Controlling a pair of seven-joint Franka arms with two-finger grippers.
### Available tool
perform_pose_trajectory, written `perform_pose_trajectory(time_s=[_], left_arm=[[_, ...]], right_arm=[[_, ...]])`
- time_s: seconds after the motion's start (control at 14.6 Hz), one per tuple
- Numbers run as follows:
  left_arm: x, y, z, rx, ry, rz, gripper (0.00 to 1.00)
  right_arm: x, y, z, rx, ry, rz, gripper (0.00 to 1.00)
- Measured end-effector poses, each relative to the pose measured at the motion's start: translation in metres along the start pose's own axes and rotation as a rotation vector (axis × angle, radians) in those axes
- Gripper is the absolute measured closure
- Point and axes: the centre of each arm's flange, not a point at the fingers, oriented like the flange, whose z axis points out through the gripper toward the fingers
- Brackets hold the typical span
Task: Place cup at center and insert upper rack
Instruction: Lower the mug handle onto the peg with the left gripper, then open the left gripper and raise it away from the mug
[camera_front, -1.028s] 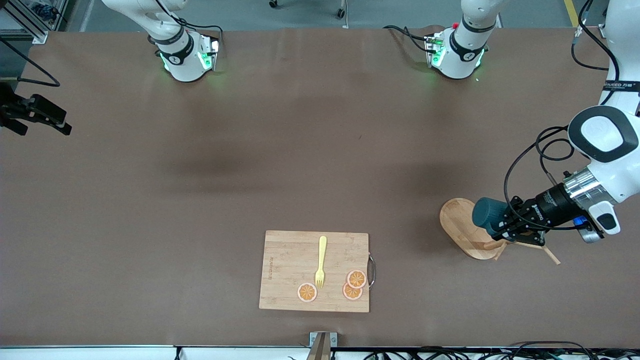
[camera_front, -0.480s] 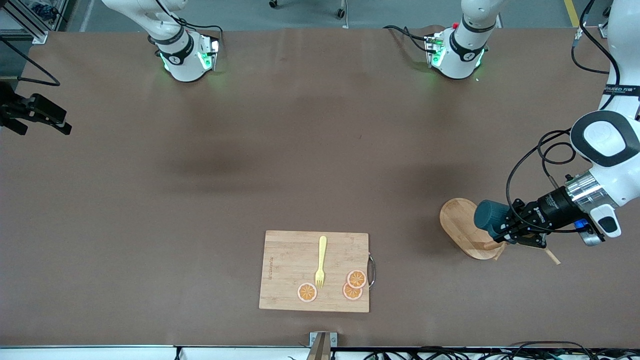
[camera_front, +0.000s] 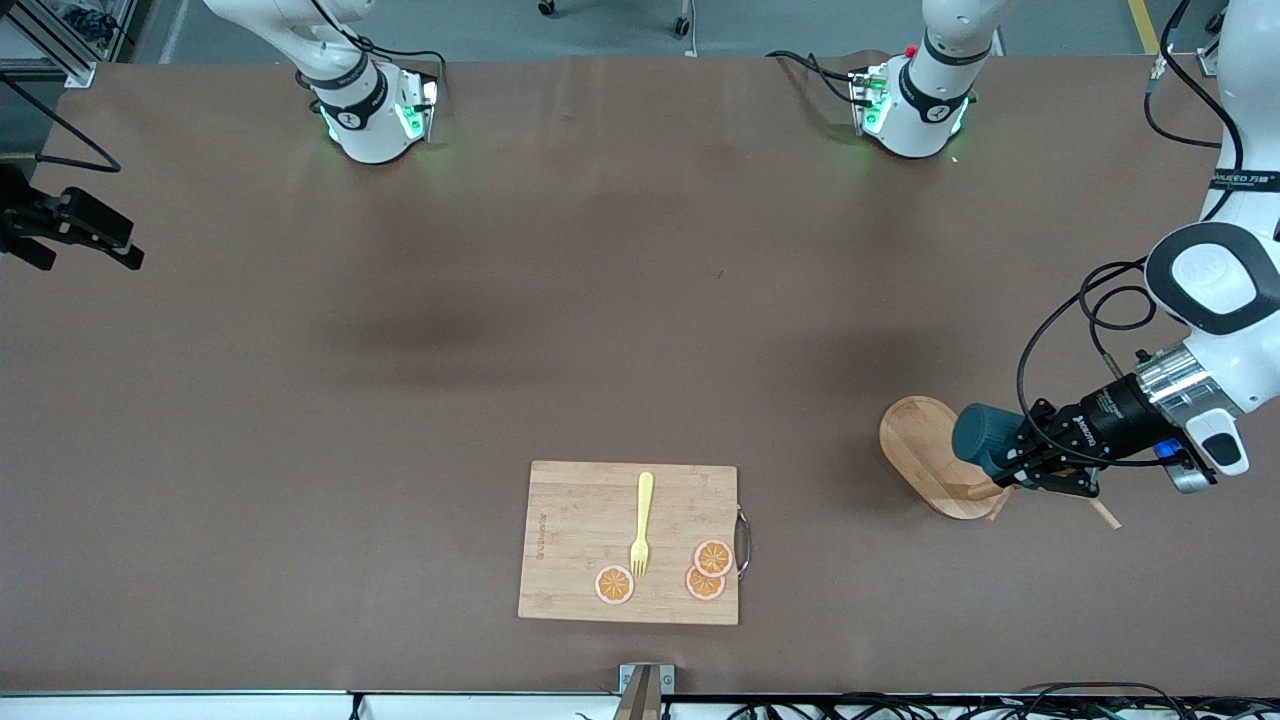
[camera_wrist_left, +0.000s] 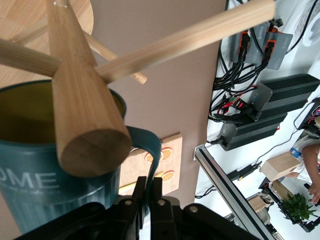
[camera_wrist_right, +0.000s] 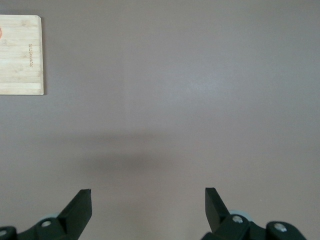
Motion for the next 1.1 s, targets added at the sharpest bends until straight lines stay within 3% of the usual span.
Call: perform_pose_trajectory(time_s=[0.07,0.62,0.69,0.89,1.1], left_arm=[[0.000,0.002,-0.002,-0.004,0.001,0.014,0.85],[-0.012,0.023,-0.029,-0.058,0.025,0.078,0.06],[-0.020,0.028,-0.036,-0.067,0.035,0.093,0.00],[-0.054,0.040,-0.063,-0.073,0.094,0.191,0.00],[-0.091,0.041,-0.092,0.039,0.199,0.432,0.00]], right_arm=[[0.000,0.000,0.000,0.000,0.000,0.000,0.00],[0.002,0.000,-0.001,-0.001,0.015,0.000,0.00],[0.002,0.000,-0.001,-0.001,0.015,0.000,0.00],[0.003,-0.001,-0.002,-0.001,0.027,-0.001,0.00],[0.003,-0.001,-0.002,-0.001,0.029,-0.002,0.00]])
